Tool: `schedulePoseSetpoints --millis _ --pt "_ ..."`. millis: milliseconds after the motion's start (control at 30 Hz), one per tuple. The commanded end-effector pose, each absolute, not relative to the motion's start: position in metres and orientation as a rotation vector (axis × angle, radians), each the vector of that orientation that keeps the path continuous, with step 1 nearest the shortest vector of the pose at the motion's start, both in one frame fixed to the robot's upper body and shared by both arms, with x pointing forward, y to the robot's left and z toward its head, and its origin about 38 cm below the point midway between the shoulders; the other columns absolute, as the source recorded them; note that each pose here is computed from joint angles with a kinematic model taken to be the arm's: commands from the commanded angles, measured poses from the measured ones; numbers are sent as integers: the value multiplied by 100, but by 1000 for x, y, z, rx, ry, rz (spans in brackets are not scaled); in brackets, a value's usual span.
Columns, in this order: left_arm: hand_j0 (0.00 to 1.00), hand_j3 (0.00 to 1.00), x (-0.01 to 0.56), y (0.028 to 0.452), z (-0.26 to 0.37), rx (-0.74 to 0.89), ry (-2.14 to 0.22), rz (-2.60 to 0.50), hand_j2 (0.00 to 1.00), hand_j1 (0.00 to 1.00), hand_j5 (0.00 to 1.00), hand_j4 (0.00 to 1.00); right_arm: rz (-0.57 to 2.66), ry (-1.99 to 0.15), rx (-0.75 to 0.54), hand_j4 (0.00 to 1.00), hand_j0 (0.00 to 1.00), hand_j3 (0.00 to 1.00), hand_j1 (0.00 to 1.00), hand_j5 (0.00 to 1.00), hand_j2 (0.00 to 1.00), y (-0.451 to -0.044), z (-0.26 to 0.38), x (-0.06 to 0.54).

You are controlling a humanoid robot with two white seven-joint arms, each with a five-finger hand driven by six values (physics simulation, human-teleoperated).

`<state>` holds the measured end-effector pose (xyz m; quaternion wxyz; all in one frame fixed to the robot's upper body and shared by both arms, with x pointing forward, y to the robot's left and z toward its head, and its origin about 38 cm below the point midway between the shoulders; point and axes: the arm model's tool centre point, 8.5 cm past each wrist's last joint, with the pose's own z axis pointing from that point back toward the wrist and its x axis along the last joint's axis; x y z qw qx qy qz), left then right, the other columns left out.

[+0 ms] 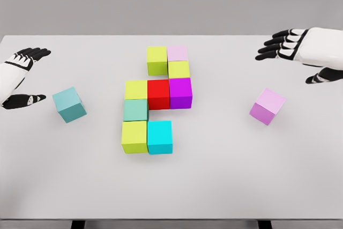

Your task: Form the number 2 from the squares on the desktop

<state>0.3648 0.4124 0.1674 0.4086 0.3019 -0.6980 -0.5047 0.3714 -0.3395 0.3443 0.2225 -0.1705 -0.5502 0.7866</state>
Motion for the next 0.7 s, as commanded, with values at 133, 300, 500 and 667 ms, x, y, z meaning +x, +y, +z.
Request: schedulePoseSetpoints --millis 133,300,500,667 --pt "100 100 365 413 168 759 -1763 -1265 100 100 100 100 2166 -1536 -462 100 100 100 100 100 100 -336 344 372" --pt "100 100 365 413 168 759 -1763 -1265 100 100 100 100 2153 -1542 -475 100 100 100 100 100 100 -341 349 370" --pt "100 100 365 412 169 761 -1767 -1263 100 100 100 100 2204 -1489 -456 100 100 100 100 100 100 -332 328 374" --pt "100 100 365 412 168 757 -1766 -1265 100 100 100 100 2226 -1380 -502 100 100 100 100 100 100 -329 290 400"
